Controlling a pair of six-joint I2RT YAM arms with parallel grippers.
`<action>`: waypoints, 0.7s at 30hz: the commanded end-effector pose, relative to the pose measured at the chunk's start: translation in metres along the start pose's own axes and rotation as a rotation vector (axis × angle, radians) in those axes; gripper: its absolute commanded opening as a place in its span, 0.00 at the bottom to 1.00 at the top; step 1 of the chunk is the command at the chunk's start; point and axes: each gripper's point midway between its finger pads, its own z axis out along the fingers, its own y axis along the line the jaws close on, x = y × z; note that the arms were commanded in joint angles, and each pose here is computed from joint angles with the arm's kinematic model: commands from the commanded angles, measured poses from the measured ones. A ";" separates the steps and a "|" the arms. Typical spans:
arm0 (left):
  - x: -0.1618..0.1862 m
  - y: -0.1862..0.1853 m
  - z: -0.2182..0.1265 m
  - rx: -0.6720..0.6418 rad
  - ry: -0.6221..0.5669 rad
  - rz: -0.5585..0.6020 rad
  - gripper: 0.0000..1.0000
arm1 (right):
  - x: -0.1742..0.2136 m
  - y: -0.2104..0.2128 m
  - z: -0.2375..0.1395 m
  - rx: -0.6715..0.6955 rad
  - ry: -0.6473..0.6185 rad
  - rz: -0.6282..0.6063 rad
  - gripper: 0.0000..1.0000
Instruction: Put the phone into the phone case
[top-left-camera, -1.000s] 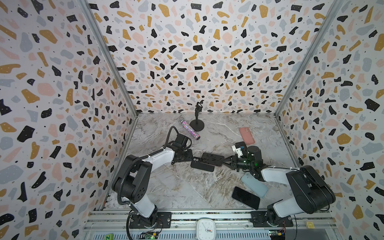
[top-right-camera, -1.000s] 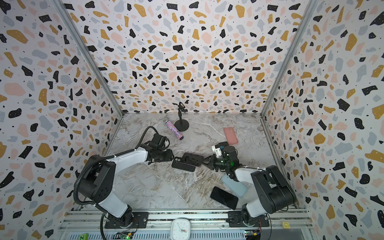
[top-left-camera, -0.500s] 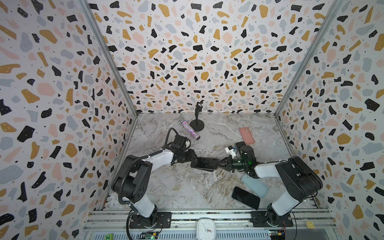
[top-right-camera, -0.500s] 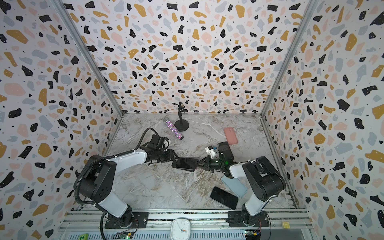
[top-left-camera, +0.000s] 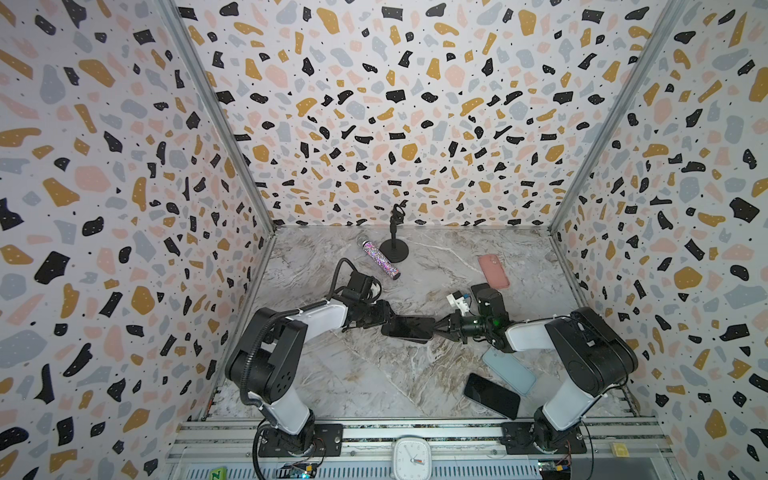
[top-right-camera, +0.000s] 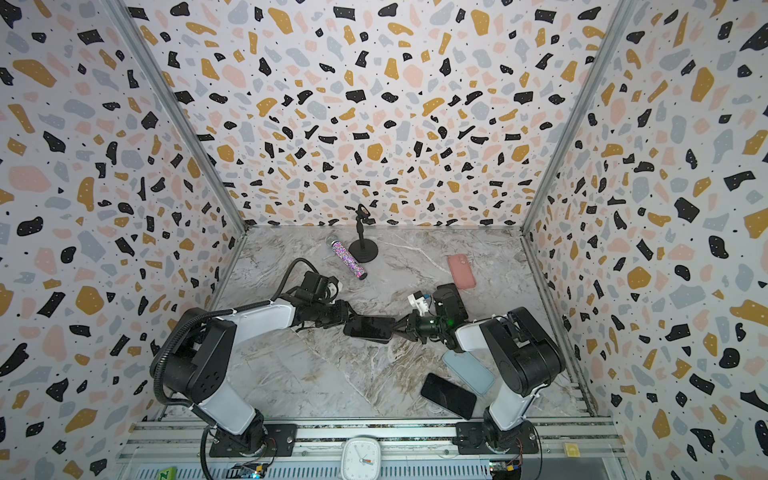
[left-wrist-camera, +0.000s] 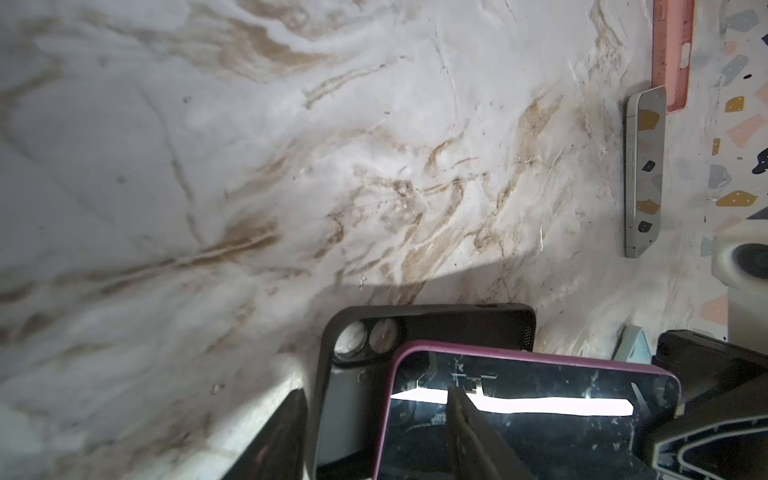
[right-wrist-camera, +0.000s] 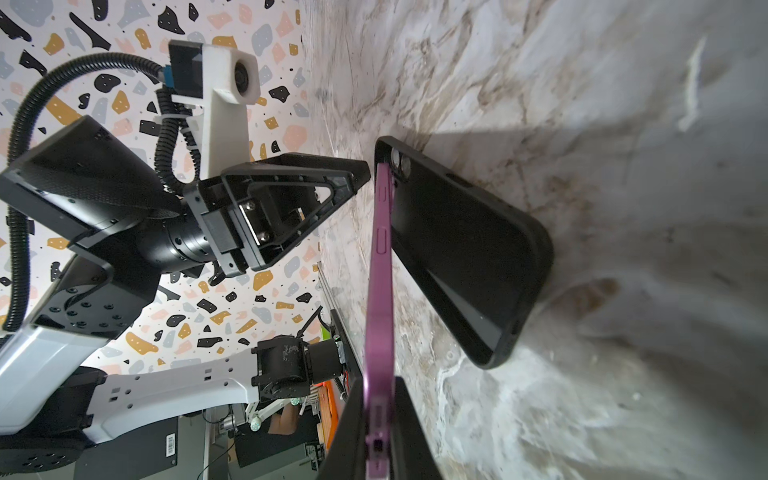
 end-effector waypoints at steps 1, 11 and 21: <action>0.004 0.002 0.005 0.016 0.011 -0.007 0.54 | -0.005 0.007 0.003 0.010 0.024 -0.052 0.00; 0.005 0.002 0.006 0.024 0.010 -0.011 0.54 | -0.005 -0.007 0.011 0.049 0.066 -0.012 0.00; 0.008 0.001 0.010 0.044 0.019 -0.018 0.52 | -0.002 -0.018 0.014 0.063 0.078 0.045 0.00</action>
